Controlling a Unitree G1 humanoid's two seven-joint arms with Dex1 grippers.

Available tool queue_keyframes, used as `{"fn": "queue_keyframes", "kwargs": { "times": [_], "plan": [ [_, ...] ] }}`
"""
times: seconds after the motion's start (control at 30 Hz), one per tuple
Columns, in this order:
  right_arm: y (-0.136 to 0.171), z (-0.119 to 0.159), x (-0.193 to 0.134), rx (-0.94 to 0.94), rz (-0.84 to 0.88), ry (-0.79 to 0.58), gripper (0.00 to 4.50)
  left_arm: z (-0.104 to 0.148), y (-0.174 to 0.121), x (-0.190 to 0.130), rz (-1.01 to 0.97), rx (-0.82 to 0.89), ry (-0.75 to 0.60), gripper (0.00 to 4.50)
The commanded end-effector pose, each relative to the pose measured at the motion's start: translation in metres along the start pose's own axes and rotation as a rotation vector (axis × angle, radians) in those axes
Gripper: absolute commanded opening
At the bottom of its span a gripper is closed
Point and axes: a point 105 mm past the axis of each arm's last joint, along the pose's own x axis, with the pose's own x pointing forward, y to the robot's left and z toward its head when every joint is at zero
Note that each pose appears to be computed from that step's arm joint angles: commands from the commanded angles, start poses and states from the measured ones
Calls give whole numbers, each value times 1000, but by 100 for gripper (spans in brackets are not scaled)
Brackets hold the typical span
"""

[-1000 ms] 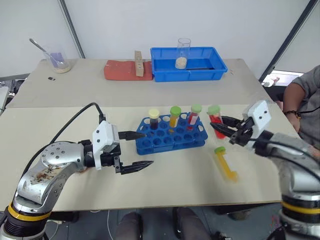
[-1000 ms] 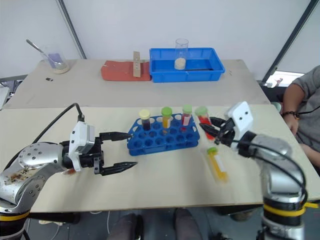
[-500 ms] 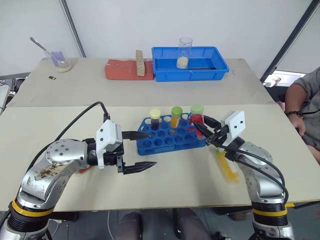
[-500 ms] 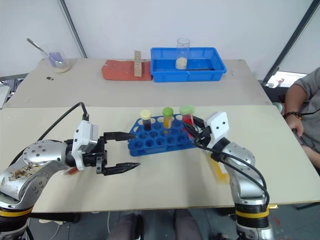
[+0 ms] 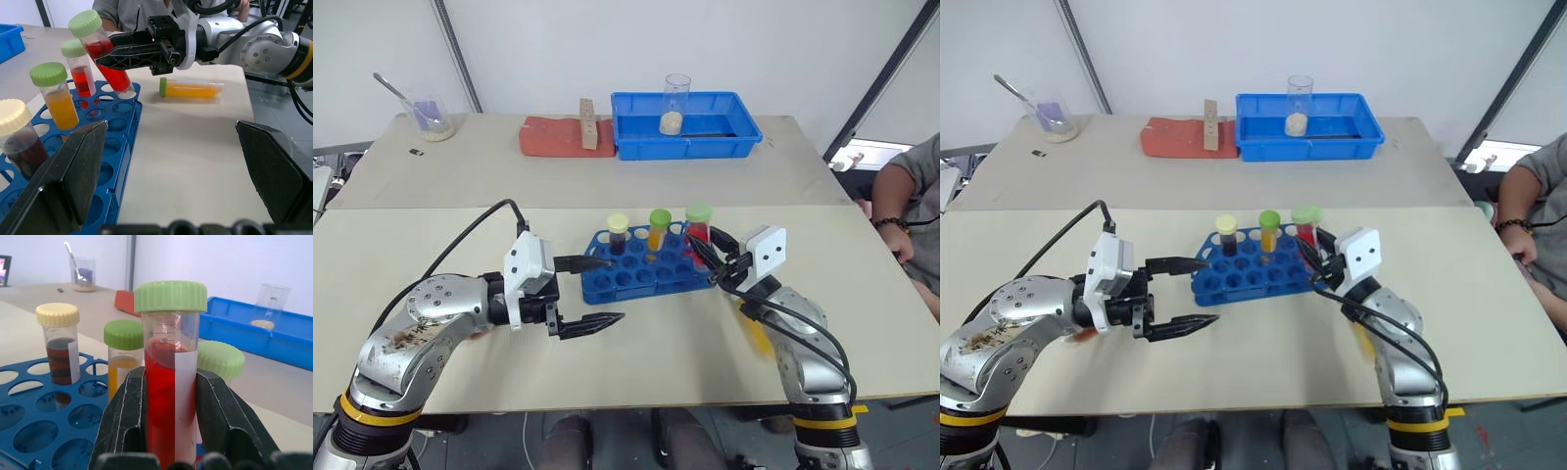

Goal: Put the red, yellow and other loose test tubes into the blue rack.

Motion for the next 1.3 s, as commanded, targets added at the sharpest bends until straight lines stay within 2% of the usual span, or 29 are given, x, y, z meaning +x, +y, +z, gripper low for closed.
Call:
{"fn": "queue_keyframes", "kwargs": {
  "times": [0.03, 0.27, 0.6, 0.83, 0.9, 1.13, 1.3],
  "plan": [
    [1, -7, -5, -6, -17, 16, 97, 11, -4, 1, -7, 29, -32, 450],
    [5, -9, -6, 19, -35, 3, 97, 12, -3, 3, -2, 23, -40, 450],
    [-7, -22, -15, 134, -194, -8, 97, 13, -2, 7, 10, 16, -54, 450],
    [1, -27, -20, 160, -175, 10, 97, 13, -1, 9, 18, 6, -64, 450],
    [-1, -27, -21, 169, -172, 10, 201, 13, -1, 9, 19, 8, -62, 450],
    [-10, -19, -40, 66, -119, 105, 437, 11, 0, 11, 35, 17, -59, 450],
    [-14, 7, -76, -60, -3, 219, 437, 5, -1, 6, 17, 86, 0, 450]
  ]
}}
